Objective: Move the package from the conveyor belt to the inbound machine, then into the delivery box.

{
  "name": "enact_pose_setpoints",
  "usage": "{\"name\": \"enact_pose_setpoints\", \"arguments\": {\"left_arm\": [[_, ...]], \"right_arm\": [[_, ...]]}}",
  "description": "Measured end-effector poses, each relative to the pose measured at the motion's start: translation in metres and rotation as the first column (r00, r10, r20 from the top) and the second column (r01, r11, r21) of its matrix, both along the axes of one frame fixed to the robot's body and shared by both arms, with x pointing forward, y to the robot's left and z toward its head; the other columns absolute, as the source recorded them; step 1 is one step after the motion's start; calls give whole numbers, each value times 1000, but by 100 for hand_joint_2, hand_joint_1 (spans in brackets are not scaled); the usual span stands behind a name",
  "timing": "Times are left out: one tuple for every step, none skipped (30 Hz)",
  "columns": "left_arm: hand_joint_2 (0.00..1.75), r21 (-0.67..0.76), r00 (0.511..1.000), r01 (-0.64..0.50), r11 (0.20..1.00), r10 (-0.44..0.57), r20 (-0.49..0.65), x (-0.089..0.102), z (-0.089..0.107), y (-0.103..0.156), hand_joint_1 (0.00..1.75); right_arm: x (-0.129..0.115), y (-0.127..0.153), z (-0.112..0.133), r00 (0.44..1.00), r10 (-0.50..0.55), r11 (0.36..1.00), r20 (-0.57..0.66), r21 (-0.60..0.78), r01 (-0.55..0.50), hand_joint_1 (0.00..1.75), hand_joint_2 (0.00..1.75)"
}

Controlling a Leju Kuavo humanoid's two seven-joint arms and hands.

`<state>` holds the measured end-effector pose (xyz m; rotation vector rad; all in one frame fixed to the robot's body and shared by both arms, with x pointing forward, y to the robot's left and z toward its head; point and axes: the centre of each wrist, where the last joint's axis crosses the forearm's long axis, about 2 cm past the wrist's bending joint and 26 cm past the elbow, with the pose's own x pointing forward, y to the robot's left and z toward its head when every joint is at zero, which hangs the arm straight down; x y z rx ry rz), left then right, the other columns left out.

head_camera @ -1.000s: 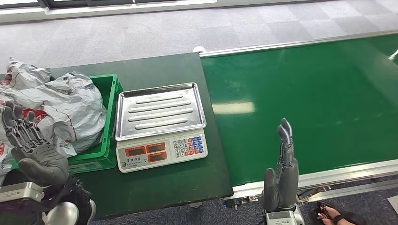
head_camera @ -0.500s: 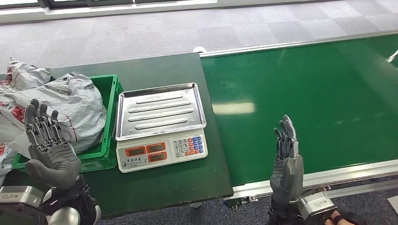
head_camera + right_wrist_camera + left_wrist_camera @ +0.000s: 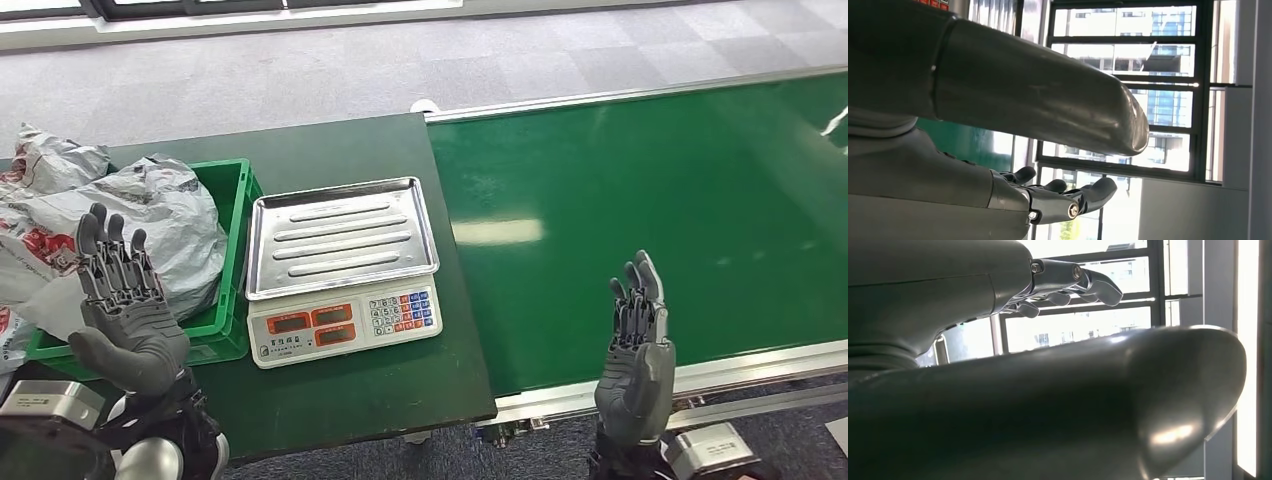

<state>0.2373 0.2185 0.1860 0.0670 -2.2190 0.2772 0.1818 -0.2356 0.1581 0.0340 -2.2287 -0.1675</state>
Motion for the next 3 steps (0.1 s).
{"name": "enact_pose_setpoints", "arguments": {"left_arm": [[0,0,1000,0,1000,0,-2,0,0,0,0],[0,-1,1000,0,1000,0,-5,0,0,-1,0],[0,-1,1000,0,1000,0,-6,0,0,-1,0]], "right_arm": [[-1,0,0,1000,-3,1000,-1,1,3,0,0],[-1,-1,0,1000,-6,1000,-2,2,6,0,0],[-1,-1,0,1000,-7,1000,-3,3,7,0,0]]}}
